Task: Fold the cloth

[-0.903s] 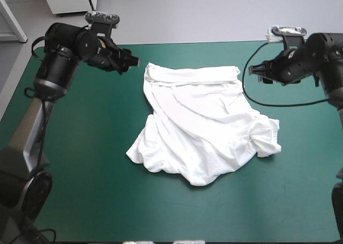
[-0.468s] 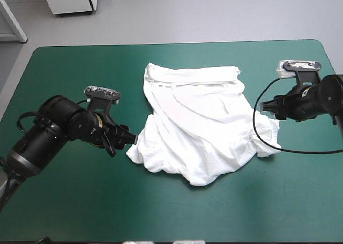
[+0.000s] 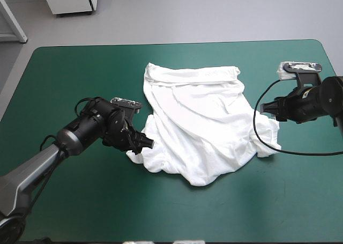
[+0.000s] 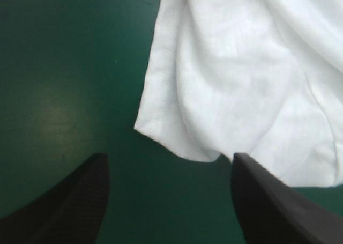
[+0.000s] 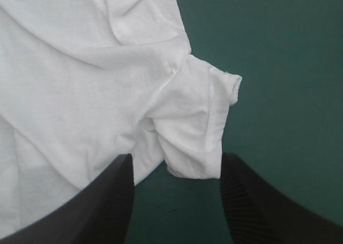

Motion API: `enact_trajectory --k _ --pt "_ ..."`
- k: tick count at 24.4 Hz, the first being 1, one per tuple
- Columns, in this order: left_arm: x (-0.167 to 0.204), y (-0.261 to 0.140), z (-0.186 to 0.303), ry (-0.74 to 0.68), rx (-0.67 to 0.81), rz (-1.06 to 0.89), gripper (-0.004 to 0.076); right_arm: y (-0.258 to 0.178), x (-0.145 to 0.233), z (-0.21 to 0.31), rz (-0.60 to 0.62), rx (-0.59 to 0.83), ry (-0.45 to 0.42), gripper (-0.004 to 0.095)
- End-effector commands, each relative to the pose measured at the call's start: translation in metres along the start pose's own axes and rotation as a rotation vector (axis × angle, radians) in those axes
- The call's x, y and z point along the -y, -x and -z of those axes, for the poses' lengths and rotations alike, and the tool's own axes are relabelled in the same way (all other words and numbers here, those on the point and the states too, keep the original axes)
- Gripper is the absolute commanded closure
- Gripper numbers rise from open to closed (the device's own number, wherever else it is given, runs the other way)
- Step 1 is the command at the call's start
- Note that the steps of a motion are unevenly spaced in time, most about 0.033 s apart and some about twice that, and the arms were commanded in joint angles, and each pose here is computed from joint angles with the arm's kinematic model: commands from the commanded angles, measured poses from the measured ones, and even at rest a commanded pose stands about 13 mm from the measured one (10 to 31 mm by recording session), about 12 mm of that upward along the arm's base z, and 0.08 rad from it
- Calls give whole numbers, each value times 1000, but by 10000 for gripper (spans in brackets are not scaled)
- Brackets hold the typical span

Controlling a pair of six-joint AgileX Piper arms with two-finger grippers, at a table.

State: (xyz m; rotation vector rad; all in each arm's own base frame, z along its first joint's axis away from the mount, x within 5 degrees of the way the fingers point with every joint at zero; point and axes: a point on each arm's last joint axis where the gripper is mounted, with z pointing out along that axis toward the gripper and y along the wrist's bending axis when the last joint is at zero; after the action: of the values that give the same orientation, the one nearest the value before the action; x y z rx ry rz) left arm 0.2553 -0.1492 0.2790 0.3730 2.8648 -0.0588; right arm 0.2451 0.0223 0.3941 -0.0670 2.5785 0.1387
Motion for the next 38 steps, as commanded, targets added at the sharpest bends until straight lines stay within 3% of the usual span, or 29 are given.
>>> enact_trajectory --k 1,15,16,19,24,29,38 --pt "5 9 -4 -14 30 7 247 4 0 15 -3 82 0 436" --pt "15 19 -102 44 -181 24 269 1 0 15 -2 58 -2 436" --pt "15 19 -103 43 -185 26 316 1 0 15 -2 53 -2 436" --pt "16 20 -104 39 -176 22 736 1 1 15 -1 51 -4 436" --pt "16 19 -104 37 -179 -1 725 -6 5 9 -27 -2 -47 432" --pt "17 19 -104 28 -180 -6 725 -20 11 -36 -24 -103 -74 335" --pt "18 19 -104 14 -184 -8 725 -15 18 -107 -92 -227 -90 331"
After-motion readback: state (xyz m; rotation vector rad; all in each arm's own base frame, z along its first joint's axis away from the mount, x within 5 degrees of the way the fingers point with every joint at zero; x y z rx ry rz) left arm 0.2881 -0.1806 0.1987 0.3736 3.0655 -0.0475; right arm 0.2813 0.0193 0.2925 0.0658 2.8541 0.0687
